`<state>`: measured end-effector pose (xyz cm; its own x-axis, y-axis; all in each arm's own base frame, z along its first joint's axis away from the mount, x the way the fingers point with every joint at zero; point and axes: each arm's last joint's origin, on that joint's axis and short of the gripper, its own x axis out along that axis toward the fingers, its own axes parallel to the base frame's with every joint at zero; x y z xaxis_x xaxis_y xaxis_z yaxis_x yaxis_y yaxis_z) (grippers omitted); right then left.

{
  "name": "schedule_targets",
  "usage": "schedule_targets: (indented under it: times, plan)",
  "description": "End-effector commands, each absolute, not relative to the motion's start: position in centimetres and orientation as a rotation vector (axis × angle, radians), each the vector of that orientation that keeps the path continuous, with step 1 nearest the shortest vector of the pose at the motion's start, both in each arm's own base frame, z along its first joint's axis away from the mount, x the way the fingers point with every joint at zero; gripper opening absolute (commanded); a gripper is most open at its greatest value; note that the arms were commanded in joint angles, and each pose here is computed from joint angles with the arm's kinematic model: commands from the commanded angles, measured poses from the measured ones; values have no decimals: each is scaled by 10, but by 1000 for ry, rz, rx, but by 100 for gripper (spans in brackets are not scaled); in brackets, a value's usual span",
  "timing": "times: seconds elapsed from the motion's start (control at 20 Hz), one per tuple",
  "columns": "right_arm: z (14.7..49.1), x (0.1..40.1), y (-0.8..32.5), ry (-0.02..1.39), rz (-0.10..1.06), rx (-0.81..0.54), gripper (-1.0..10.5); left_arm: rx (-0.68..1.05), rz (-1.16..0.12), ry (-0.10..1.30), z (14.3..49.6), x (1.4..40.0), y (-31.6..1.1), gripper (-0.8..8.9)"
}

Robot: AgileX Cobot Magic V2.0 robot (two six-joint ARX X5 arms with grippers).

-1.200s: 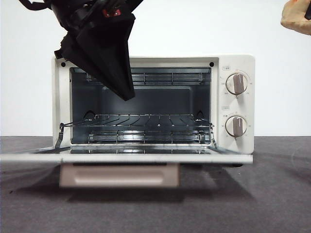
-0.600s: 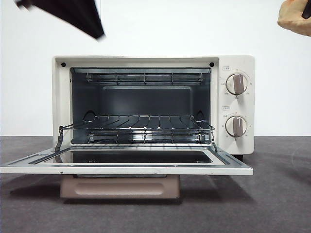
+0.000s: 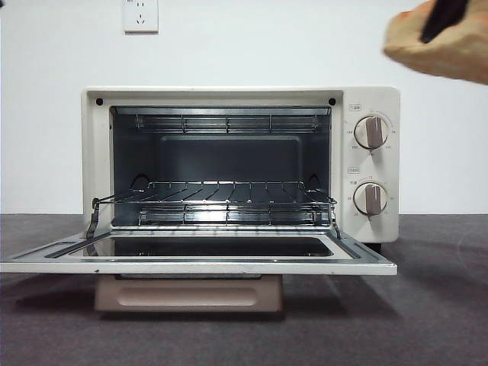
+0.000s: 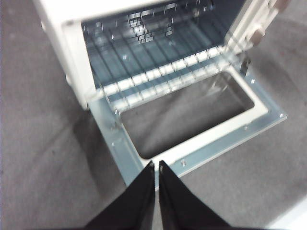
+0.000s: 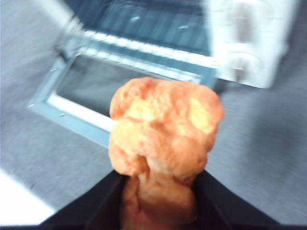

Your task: The left arm flap open the oven, the right arm pick bread and place it into oven, the left arm flap close the oven

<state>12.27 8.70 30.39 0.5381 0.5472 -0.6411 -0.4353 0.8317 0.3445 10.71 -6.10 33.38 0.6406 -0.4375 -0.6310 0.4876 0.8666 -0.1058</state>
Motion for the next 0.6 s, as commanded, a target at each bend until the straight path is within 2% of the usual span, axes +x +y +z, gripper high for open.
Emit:
schedule_targets:
  times: [0.05, 0.2, 0.35, 0.5, 0.6]
  plan:
    - [307, 130, 105, 809, 650, 180, 169, 70, -530, 691, 334, 107, -62, 16]
    - [302, 143, 139, 795, 746, 221, 169, 69, -531, 688, 334, 108, -62, 16]
    - [289, 162, 176, 783, 793, 277, 169, 69, -531, 686, 334, 108, -62, 16]
    - [268, 186, 204, 765, 782, 338, 169, 69, -531, 685, 334, 108, -62, 16]
    - [254, 200, 215, 751, 719, 351, 169, 69, -531, 685, 334, 108, -62, 16]
